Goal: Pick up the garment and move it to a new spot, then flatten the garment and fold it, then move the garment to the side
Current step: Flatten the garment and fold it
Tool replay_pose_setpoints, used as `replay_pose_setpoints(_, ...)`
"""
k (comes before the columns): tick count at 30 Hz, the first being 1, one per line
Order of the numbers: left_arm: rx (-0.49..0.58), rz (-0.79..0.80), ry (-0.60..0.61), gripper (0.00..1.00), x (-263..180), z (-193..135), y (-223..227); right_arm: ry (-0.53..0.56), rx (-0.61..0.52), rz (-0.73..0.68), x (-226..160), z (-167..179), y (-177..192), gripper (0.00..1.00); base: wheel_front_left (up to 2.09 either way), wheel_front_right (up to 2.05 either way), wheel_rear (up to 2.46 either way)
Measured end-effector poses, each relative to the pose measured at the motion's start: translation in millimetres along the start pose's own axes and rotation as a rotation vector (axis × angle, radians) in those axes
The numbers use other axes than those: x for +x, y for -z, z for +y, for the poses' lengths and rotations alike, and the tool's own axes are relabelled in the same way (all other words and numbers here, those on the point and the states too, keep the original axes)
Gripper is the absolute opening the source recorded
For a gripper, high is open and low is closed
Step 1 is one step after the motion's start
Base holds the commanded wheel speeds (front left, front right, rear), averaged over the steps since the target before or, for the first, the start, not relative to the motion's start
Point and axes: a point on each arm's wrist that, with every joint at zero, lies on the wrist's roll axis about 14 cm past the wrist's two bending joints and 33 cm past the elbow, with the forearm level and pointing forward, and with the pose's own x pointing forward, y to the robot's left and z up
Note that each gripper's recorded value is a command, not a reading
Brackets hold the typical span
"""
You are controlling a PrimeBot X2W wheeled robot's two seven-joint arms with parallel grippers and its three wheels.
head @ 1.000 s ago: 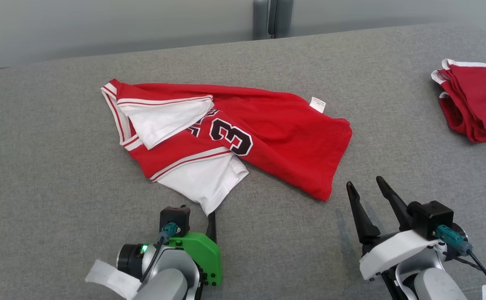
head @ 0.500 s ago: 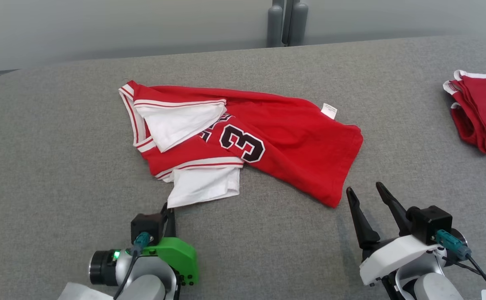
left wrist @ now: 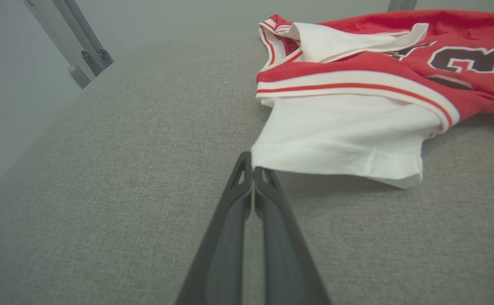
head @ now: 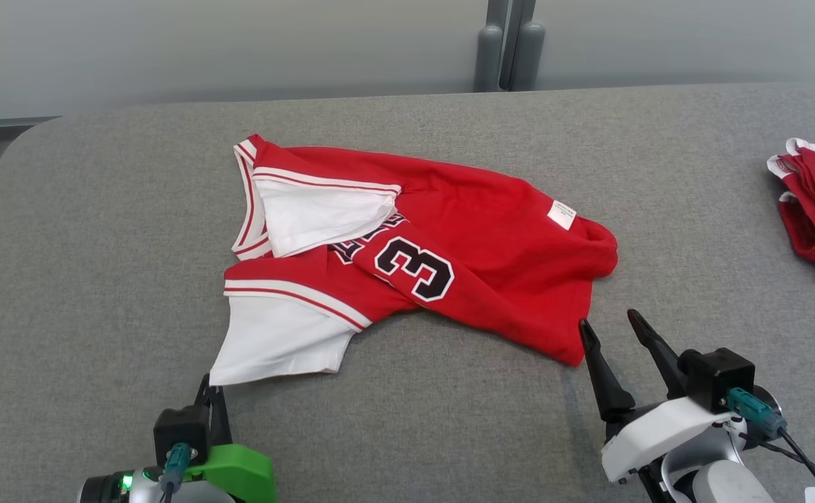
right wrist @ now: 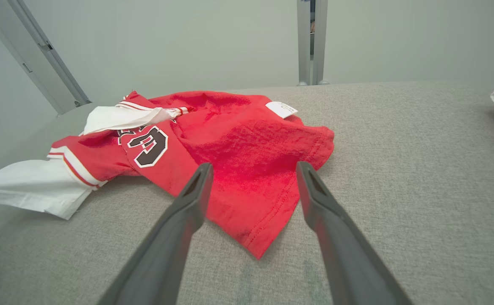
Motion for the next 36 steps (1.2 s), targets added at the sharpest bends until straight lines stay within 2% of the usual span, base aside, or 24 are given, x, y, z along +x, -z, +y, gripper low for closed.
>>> replay_pose_setpoints(2, 0.004, 0.007, -0.024, 0.0, -4.4, 7.1, 2.8, -0.003, -0.001, -0.001, 0.5, 0.8, -0.4, 1.0, 0.0, 0.0, 0.0)
replay_pose_setpoints(3, 0.006, 0.006, -0.03, 0.15, -5.6, 9.1, 2.7, -0.005, -0.001, -0.001, 0.7, 1.3, -0.4, 1.0, 0.0, 0.0, 0.0)
replay_pose_setpoints(4, 0.01, 0.002, -0.032, 1.0, -6.4, 10.5, 2.2, -0.007, -0.002, -0.001, 0.9, 1.8, -0.5, 1.0, 0.0, 0.0, 0.0)
replay_pose_setpoints(12, 0.049, 0.002, -0.07, 1.0, -7.8, 29.2, 5.1, -0.003, -0.004, 0.007, 1.1, -0.6, 1.0, 1.0, 0.0, 0.0, 0.0)
replay_pose_setpoints(16, 0.052, -0.051, -0.097, 1.0, -7.7, 43.5, -8.4, 0.012, -0.006, 0.014, 0.4, -5.9, 1.9, 1.0, 0.0, 0.0, 0.0)
replay_pose_setpoints(19, 0.001, -0.136, -0.066, 1.0, -5.8, 42.1, -36.6, 0.026, -0.004, 0.031, -1.4, -10.6, 5.5, 1.0, 0.0, 0.0, 0.0)
replay_pose_setpoints(25, -0.095, -0.31, 0.082, 1.0, -13.6, 22.1, -90.1, 0.041, -0.004, 0.094, -1.9, -15.9, 15.9, 1.0, 0.0, 0.0, 0.0)
replay_pose_setpoints(30, -0.136, -0.383, 0.165, 1.0, -19.9, 13.5, -107.6, 0.051, 0.004, 0.188, -3.3, -19.2, 33.6, 1.0, 0.0, 0.0, 0.0)
replay_pose_setpoints(36, -0.141, -0.385, 0.16, 1.0, -22.5, 18.0, -101.5, 0.109, 0.036, 0.237, 5.8, -37.1, 37.9, 1.0, 0.0, 0.0, 0.0)
